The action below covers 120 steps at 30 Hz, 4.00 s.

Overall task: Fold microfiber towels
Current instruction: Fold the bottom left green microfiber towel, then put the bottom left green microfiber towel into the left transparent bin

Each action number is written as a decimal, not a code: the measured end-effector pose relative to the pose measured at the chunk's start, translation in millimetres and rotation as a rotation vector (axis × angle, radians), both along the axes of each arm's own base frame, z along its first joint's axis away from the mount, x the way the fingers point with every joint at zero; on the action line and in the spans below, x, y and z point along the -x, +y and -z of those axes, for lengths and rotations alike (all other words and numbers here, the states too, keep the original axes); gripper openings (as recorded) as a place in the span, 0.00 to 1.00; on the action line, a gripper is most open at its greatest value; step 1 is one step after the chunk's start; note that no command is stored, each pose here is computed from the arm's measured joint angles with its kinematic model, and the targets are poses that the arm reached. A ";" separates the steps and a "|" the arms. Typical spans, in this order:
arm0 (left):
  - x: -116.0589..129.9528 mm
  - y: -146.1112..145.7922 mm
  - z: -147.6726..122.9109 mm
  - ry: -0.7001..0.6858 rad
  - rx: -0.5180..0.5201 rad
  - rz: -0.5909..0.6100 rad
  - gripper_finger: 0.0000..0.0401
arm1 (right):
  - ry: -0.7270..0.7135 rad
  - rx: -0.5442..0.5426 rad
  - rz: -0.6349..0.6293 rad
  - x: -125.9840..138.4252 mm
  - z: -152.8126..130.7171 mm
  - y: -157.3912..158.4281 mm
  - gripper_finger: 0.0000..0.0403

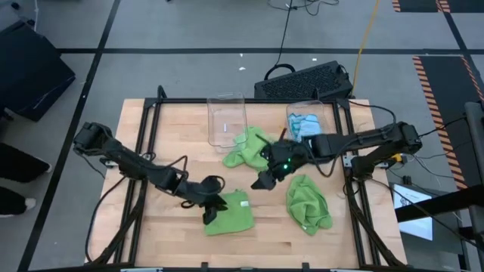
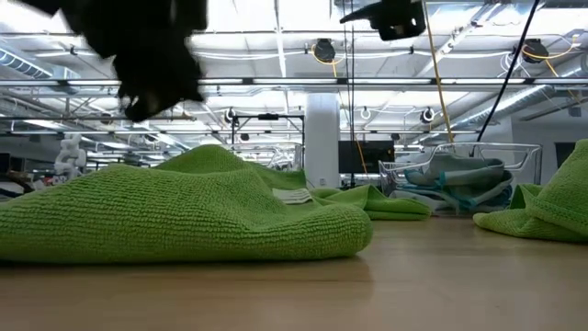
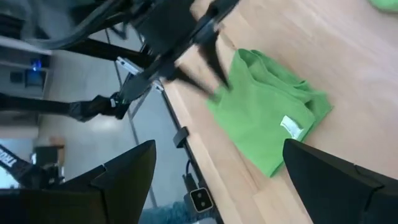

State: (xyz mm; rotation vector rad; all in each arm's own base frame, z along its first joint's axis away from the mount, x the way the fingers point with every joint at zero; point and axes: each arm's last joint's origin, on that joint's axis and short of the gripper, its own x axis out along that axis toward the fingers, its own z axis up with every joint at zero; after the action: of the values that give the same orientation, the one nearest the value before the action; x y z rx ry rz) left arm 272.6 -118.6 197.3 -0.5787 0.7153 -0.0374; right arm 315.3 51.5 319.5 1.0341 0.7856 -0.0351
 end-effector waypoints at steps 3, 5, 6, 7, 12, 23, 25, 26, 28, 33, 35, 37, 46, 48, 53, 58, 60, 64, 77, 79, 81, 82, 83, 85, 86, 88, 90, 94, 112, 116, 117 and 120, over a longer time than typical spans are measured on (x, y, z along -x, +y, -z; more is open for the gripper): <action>15.7 3.4 25.7 0.026 -0.085 -0.077 0.16 | -0.010 -0.021 0.025 0.7 14.8 15.4 0.85; 25.6 8.6 40.7 0.056 -0.139 -0.110 0.11 | -0.019 -0.062 0.071 2.1 30.8 23.9 0.84; 30.5 12.9 48.4 0.076 -0.163 -0.125 0.08 | -0.013 -0.091 0.102 3.5 41.0 27.0 0.84; 35.0 17.6 55.6 0.097 -0.181 -0.137 0.06 | -0.006 -0.122 0.132 5.0 51.0 29.5 0.83; 48.4 35.7 77.7 0.156 -0.163 -0.140 0.02 | -0.038 -0.262 0.244 14.5 84.8 39.7 0.80; 38.9 28.1 17.5 -0.008 -0.058 -0.120 0.02 | -0.038 -0.258 0.246 18.8 86.6 50.4 0.79; 37.6 23.3 7.3 -0.069 -0.059 -0.149 0.02 | -0.043 -0.249 0.260 18.7 86.7 49.9 0.79; 36.5 20.5 5.2 -0.099 -0.053 -0.154 0.02 | -0.049 -0.243 0.269 18.2 86.5 48.8 0.79; 31.5 13.5 7.4 -0.158 -0.034 -0.141 0.02 | -0.076 -0.226 0.279 14.9 86.9 45.9 0.78; 20.5 3.0 38.7 -0.127 -0.053 -0.104 0.02 | -0.183 -0.227 0.244 -9.8 102.9 44.1 0.71; 17.5 0.0 49.4 -0.104 -0.056 -0.098 0.02 | -0.224 -0.236 0.236 -20.9 115.5 47.0 0.65; 17.2 -1.9 60.7 -0.063 -0.078 -0.087 0.02 | -0.242 -0.248 0.232 -33.3 129.5 49.3 0.58; 12.5 -0.9 97.9 0.051 -0.118 -0.110 0.02 | -0.036 -0.180 0.133 -75.4 166.4 58.9 0.23; 12.2 -1.2 99.2 0.053 -0.121 -0.108 0.02 | 0.018 -0.146 0.173 -76.3 173.6 52.0 0.18; 12.2 -1.1 100.4 0.059 -0.126 -0.107 0.02 | 0.096 -0.112 0.251 -75.6 182.0 25.9 0.09; 12.8 0.5 97.0 0.057 -0.130 -0.098 0.02 | 0.195 -0.071 0.308 -68.4 194.3 5.7 0.04; 13.4 2.7 93.5 0.060 -0.125 -0.105 0.02 | 0.234 -0.064 0.319 -63.1 200.8 2.2 0.03; 15.0 9.3 80.8 0.056 -0.102 -0.135 0.02 | 0.248 -0.070 0.325 -59.6 205.0 -1.0 0.02; 30.5 28.3 21.9 -0.048 -0.025 -0.196 0.02 | 0.172 -0.069 0.257 -47.4 152.0 -21.1 0.13; 30.5 24.9 17.8 -0.083 -0.006 -0.184 0.02 | 0.205 -0.112 0.263 -41.0 143.0 -15.3 0.21; 31.3 20.5 16.7 -0.096 0.003 -0.166 0.02 | 0.254 -0.156 0.278 -34.1 138.2 -4.8 0.29; 31.7 18.5 17.3 -0.094 0.005 -0.161 0.02 | 0.264 -0.183 0.285 -32.6 136.5 1.8 0.33; 31.2 16.5 19.2 -0.092 0.005 -0.156 0.02 | 0.273 -0.203 0.287 -31.6 136.2 8.4 0.37; 29.6 13.1 24.2 -0.083 0.004 -0.148 0.02 | 0.286 -0.246 0.293 -31.1 138.1 21.5 0.45; 30.5 11.2 26.4 -0.072 -0.002 -0.139 0.02 | 0.289 -0.267 0.295 -32.2 140.6 28.1 0.49; 27.3 7.1 29.2 -0.089 0.006 -0.125 0.02 | 0.335 -0.287 0.299 -30.9 149.4 41.0 0.55; 25.4 4.0 38.9 -0.056 -0.011 -0.112 0.02 | 0.388 -0.295 0.308 -29.6 161.2 51.3 0.60; 21.9 1.3 66.6 0.047 -0.037 -0.104 0.02 | 0.436 -0.316 0.320 -28.4 174.2 64.9 0.65; 8.5 -6.9 109.9 0.084 -0.006 0.005 0.02 | 0.345 -0.427 0.332 -51.7 209.4 80.2 0.67; 8.7 -6.6 110.9 0.085 -0.013 0.001 0.02 | 0.292 -0.414 0.324 -56.7 209.0 73.7 0.64; 8.6 -6.6 110.9 0.084 -0.015 0.003 0.02 | 0.283 -0.402 0.325 -57.3 209.6 72.0 0.62; 8.8 -6.4 111.3 0.080 -0.029 0.009 0.02 | 0.274 -0.386 0.322 -58.2 210.4 69.8 0.57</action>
State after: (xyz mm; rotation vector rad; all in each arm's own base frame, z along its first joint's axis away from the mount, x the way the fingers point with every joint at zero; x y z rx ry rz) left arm 263.9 -124.9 86.0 -0.5516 0.7949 -0.0119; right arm 373.6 121.3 109.1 1.5393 0.8856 -0.3162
